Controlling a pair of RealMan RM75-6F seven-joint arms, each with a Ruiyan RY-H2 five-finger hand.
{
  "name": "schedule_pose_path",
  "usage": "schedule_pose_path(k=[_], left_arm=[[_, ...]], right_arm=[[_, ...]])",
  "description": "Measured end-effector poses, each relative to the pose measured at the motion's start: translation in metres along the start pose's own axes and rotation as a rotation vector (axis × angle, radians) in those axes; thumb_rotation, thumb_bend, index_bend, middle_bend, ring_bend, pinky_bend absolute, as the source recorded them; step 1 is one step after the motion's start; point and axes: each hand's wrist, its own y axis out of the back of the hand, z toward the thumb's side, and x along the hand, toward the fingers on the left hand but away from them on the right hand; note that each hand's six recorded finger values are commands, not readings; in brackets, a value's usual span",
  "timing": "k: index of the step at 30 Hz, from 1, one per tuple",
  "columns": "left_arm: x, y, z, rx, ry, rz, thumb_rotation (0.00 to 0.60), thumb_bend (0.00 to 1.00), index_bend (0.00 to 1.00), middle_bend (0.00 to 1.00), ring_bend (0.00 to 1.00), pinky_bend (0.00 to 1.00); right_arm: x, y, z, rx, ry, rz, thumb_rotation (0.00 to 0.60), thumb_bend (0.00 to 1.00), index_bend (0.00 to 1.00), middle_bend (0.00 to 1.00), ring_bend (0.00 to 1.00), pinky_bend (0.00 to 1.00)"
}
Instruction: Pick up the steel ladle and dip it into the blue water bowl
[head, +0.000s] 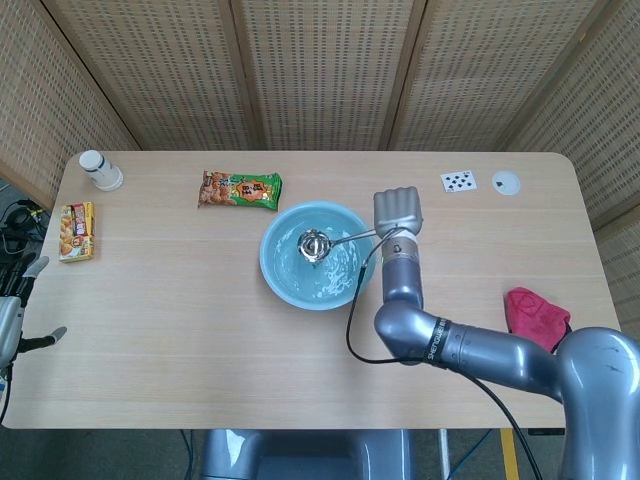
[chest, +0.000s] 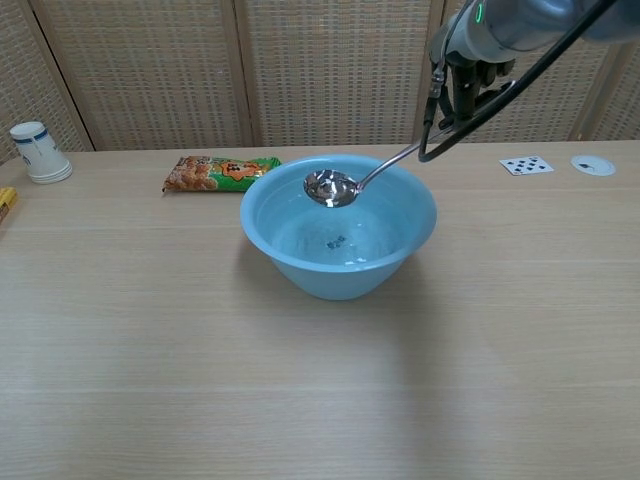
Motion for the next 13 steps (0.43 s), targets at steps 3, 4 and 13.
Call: schedule_pose_path(k=[3, 4, 13], left_arm=[[0.000, 0.000, 0.000, 0.001, 0.000, 0.000, 0.600, 0.00, 0.00, 0.00, 0.00, 0.00], [0.000, 0.000, 0.000, 0.002, 0.000, 0.000, 0.600, 0.00, 0.00, 0.00, 0.00, 0.00], [0.001, -0.001, -0.001, 0.002, 0.002, -0.004, 0.600, 0.00, 0.00, 0.00, 0.00, 0.00]], right_arm=[[0.002, 0.004, -0.004, 0.005, -0.011, -0.002, 0.600, 0.89, 0.77, 1.00, 1.00, 1.00], [0.002, 0.006, -0.006, 0.007, -0.016, -0.003, 0.600, 0.89, 0.77, 1.00, 1.00, 1.00], [0.008, 0.019, -0.019, 0.001, -0.046, 0.000, 0.600, 0.89, 0.77, 1.00, 1.00, 1.00]])
